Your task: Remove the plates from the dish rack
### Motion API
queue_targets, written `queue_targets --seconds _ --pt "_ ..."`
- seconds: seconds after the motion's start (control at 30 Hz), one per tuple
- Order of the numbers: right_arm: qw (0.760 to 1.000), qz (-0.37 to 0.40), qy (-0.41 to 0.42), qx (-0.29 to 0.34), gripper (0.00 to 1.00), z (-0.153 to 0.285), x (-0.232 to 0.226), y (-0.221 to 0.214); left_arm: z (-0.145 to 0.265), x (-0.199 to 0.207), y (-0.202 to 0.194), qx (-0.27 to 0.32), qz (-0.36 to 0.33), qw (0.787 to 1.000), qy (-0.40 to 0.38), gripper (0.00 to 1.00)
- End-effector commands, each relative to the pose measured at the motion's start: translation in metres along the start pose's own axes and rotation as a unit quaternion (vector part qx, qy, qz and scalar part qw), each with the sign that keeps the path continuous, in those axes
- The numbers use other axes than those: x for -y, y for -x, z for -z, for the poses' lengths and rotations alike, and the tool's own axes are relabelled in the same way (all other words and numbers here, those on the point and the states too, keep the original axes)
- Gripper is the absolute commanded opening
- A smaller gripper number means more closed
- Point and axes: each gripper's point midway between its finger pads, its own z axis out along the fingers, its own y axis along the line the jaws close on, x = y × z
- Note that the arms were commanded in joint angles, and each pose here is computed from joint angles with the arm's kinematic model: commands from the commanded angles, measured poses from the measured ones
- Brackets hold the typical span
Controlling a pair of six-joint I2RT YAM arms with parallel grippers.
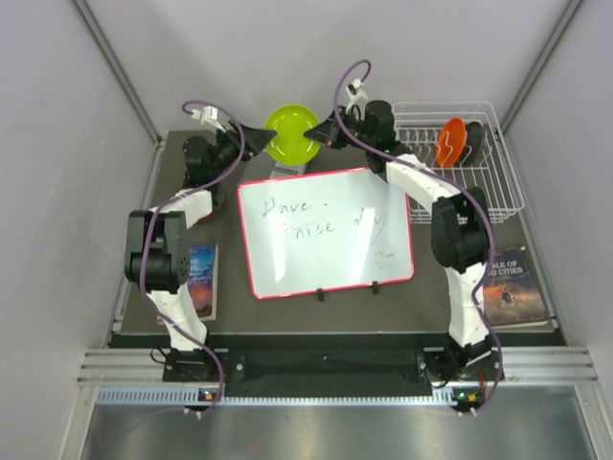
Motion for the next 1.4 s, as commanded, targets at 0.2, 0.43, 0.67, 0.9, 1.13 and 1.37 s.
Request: queue_targets --seconds 0.2,0.43,0.67,0.9,1.13,1.37 --pt "0.994 0.033 0.097 0.029 0.0 -0.003 -0.063 0.032 -0.006 0.01 0.006 0.01 -0.027 0.999 -0.028 0.04" --pt "0.994 0.05 0.099 0.018 0.43 0.0 -0.061 0.031 0.001 0.008 0.01 0.014 -0.059 0.998 0.001 0.0" --pt "0.992 0.105 -0.006 0.064 0.68 0.036 -0.03 0.072 0.037 -0.027 0.063 0.064 -0.096 0.989 0.096 0.0" --pt "0.975 0.148 -0.132 0.102 0.69 0.092 0.017 0.101 0.096 -0.077 0.106 0.105 -0.084 0.975 0.178 0.0" --pt "0.953 0.165 -0.211 0.14 0.69 0.147 0.042 0.134 0.169 -0.138 0.104 0.094 -0.063 0.936 0.333 0.0" --pt "0.946 0.162 -0.234 0.154 0.69 0.166 0.053 0.138 0.216 -0.172 0.086 0.067 -0.048 0.894 0.441 0.0"
